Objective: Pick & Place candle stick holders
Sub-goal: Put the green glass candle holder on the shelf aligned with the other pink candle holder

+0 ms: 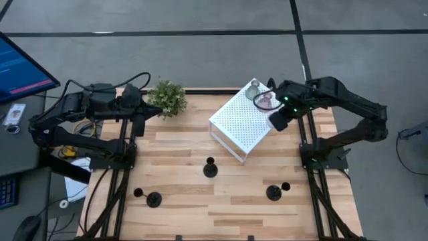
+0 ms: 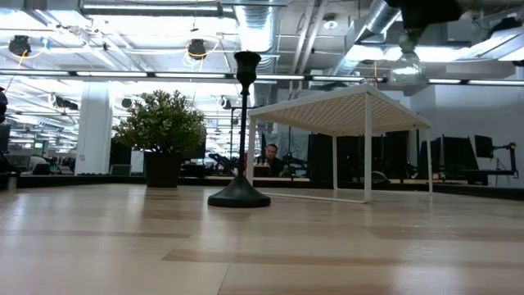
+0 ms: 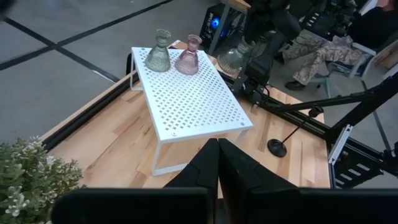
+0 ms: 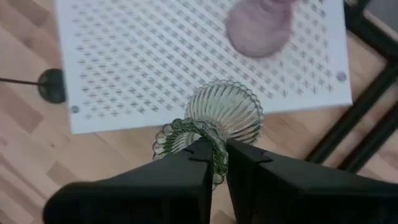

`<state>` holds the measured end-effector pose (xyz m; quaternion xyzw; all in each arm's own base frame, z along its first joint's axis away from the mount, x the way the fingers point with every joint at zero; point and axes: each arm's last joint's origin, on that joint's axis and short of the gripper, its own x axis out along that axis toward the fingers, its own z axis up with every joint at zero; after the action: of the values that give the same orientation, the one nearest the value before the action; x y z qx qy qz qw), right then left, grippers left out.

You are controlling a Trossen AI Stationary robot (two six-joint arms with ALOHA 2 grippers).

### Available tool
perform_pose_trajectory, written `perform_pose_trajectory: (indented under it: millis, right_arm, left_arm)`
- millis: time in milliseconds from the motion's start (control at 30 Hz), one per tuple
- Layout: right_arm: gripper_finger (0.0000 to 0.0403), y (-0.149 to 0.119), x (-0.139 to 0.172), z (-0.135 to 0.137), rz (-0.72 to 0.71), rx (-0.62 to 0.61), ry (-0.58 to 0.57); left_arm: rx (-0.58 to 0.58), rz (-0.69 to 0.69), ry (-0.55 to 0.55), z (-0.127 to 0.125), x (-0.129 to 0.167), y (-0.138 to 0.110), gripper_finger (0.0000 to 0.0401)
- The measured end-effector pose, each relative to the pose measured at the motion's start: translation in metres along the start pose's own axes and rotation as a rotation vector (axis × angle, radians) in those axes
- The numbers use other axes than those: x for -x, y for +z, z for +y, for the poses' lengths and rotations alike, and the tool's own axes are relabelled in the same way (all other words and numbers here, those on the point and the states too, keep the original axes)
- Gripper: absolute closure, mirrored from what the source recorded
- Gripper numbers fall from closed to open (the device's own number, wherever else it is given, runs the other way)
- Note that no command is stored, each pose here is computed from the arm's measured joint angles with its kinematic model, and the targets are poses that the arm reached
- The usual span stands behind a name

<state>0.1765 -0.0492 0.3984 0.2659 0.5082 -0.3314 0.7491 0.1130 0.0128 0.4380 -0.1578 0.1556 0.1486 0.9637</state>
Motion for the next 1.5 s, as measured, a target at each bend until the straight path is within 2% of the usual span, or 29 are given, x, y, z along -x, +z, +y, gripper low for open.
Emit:
perform_pose_trajectory:
  millis: [233,600,933,1200,1500]
  right_arm:
    - [0.0388,0.002,-0.013,-0.017,0.028,-0.053,-0.057]
    - [0.0388,0.022,-0.028,-0.029,0.048,-0.026,-0.101]
    - [0.0388,0.028,-0.036,-0.042,0.051,-0.034,-0.084]
    - [0.0388,0.029,-0.045,-0.043,0.029,-0.024,-0.009]
    - [0.0388,0.029,-0.045,-0.048,0.038,-0.029,-0.016]
  left_arm:
    - [0.0,-0.003,0.007,0.0,0.0,0.0,0.0396]
    - [0.0,-0.006,0.017,0.0,0.0,0.0,0.0395]
    - [0.0,-0.007,0.017,0.0,0.0,0.0,0.0395]
    - [0.0,-0.007,0.017,0.0,0.0,0.0,0.0397]
    - [0.001,-0.007,0.017,0.0,0.0,0.0,0.0397]
